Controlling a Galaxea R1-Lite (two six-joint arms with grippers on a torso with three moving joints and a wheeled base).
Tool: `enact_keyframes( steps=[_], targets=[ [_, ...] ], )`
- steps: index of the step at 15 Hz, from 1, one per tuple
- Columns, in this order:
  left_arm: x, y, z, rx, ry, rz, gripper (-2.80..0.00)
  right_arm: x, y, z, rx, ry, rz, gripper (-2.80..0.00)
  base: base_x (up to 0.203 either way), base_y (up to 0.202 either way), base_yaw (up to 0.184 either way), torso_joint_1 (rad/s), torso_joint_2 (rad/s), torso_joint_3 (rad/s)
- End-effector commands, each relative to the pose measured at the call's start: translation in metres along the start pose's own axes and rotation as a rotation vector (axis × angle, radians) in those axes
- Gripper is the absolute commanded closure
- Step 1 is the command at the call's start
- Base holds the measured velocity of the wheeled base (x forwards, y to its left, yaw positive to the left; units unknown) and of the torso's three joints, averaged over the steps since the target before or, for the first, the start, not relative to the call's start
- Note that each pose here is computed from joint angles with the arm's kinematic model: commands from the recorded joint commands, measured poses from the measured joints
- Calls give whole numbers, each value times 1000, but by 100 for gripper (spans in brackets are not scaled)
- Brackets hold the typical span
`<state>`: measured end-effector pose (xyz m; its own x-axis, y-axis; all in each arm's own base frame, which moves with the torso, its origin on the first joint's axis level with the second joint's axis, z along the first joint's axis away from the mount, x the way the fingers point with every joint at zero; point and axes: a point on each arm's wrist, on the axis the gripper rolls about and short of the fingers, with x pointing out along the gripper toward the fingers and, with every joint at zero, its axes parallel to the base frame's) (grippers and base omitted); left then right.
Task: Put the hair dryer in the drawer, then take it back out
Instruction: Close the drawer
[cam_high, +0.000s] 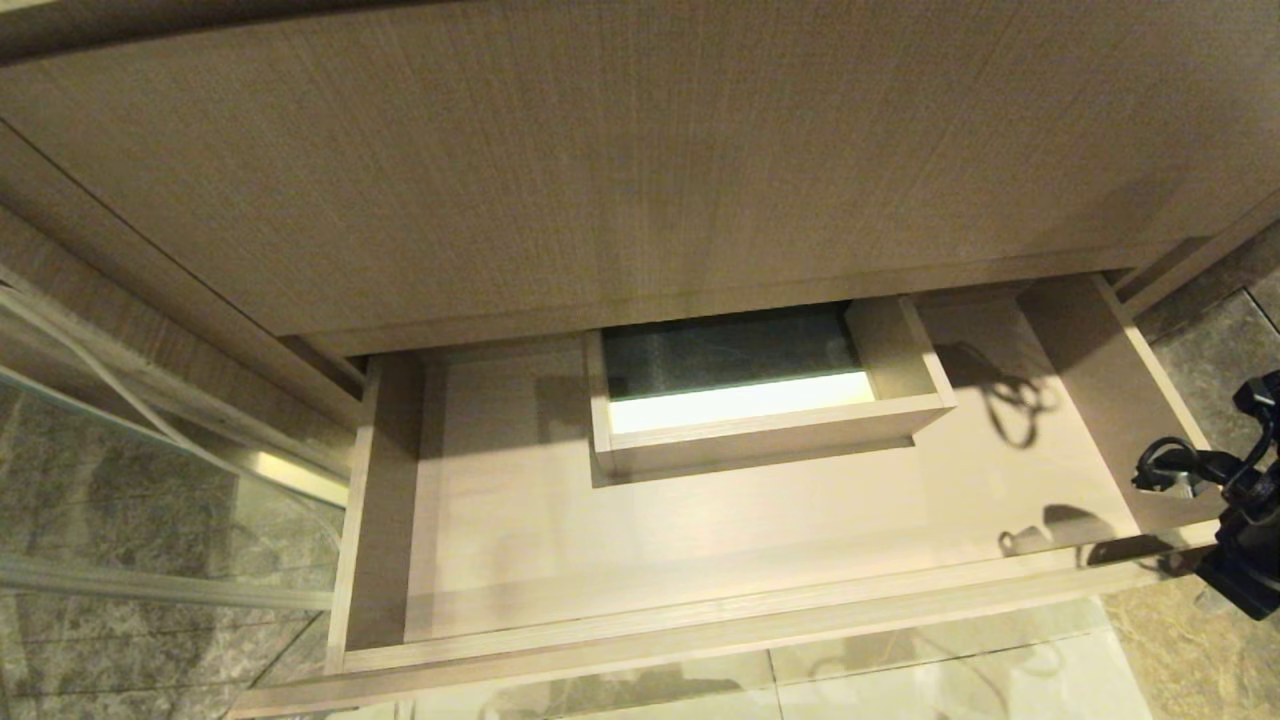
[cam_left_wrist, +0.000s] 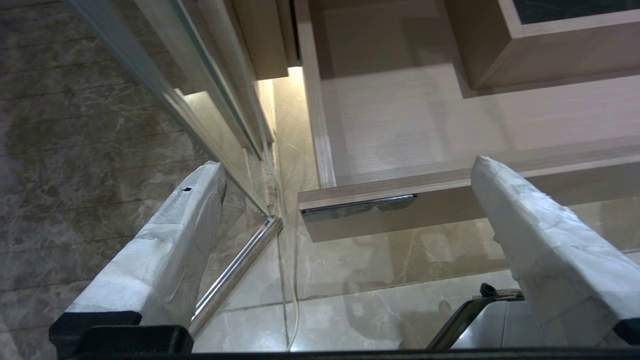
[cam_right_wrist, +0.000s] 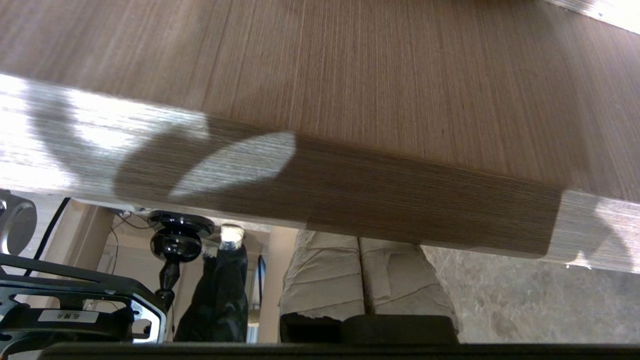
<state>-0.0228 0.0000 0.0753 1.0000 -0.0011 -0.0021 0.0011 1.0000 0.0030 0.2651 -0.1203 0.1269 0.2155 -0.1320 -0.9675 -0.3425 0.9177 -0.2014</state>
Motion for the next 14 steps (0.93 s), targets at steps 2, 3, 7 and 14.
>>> enact_keyframes(
  steps=[2, 3, 7, 14],
  targets=[
    [0, 0, 0, 0, -1, 0, -280, 0, 0, 0, -4, -1, 1, 0, 0, 0, 0, 0, 0, 0],
    [0, 0, 0, 0, 1, 0, -280, -3, -4, 5, -1, -60, -32, 0, 0, 0, 0, 0, 0, 0],
    [0, 0, 0, 0, -1, 0, -280, -24, -17, 20, 11, -290, -137, 0, 0, 0, 0, 0, 0, 0],
    [0, 0, 0, 0, 1, 0, -280, -45, -28, 34, -14, -478, -220, 0, 0, 0, 0, 0, 0, 0]
  ],
)
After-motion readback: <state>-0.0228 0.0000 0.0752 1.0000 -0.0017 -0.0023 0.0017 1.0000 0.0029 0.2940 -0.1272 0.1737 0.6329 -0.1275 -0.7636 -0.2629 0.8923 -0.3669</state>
